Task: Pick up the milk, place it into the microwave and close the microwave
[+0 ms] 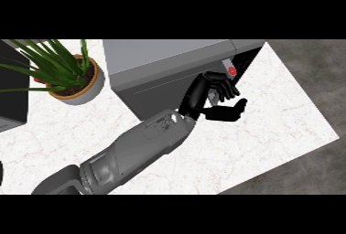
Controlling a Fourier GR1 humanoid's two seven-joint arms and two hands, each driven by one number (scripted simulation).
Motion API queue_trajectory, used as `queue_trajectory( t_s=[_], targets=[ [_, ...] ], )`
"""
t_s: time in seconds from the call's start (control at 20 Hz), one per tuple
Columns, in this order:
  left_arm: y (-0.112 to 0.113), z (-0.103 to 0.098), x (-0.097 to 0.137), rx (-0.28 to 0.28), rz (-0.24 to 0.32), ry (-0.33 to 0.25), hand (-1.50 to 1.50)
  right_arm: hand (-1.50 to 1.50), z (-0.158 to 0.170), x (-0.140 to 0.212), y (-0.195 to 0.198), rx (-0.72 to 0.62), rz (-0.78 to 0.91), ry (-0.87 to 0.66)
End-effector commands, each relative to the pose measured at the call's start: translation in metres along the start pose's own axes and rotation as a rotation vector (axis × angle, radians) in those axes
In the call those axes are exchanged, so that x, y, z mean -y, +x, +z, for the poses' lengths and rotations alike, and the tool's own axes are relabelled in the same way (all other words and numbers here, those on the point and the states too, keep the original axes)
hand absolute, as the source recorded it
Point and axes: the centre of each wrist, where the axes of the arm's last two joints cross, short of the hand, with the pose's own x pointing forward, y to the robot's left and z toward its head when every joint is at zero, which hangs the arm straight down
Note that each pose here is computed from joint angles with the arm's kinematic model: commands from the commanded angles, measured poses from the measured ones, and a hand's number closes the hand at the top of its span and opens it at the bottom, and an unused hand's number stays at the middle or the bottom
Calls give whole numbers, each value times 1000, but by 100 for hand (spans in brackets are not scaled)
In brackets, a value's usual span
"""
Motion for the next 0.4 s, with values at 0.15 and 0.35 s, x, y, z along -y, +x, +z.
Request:
queue_trajectory(
  t_s=[0.15, 0.35],
  targets=[
    [-32, -5, -76, -120, -78, 262, -150, -150, 3, 1, 9, 0, 13, -23],
    [-37, -1, -81, -123, -65, 241, -150, -150, 4, -1, 15, 4, 13, -19]
  ],
)
